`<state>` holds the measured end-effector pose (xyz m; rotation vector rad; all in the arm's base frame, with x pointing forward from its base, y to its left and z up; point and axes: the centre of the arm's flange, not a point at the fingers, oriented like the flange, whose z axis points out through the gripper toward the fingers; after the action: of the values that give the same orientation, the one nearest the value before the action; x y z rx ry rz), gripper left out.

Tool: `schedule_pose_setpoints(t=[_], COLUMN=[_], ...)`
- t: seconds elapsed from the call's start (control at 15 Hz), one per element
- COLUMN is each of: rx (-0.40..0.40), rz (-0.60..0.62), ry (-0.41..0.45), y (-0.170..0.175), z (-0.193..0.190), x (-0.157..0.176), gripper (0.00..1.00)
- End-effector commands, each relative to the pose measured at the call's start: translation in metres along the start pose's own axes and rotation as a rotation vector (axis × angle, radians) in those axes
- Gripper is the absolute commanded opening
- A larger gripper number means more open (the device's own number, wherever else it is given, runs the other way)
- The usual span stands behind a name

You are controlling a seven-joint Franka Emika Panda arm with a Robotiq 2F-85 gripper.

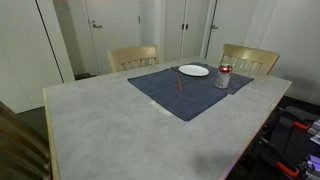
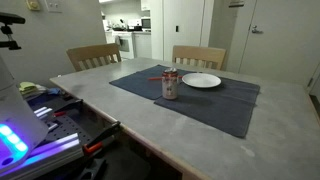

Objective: Pick up the straw on the table and put it inside the can.

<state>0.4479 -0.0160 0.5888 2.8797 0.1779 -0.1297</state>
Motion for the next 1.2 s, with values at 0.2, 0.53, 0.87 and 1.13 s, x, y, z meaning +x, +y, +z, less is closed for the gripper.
schedule_pose_setpoints(t=[0.2,0.53,0.87,1.13], rx=[-0.003,-0.011,-0.006,0.023], rz=[-0.012,-0.05,-0.088,-0.09], ry=[0.0,-0.005,-0.026,-0.044], y=[-0.001,-0.01,-0.021,-0.022], z=[0.001,0.009,0.028,0.049], x=[0.007,0.035,0.074,0.101], gripper=[1.0,1.0,1.0,1.0])
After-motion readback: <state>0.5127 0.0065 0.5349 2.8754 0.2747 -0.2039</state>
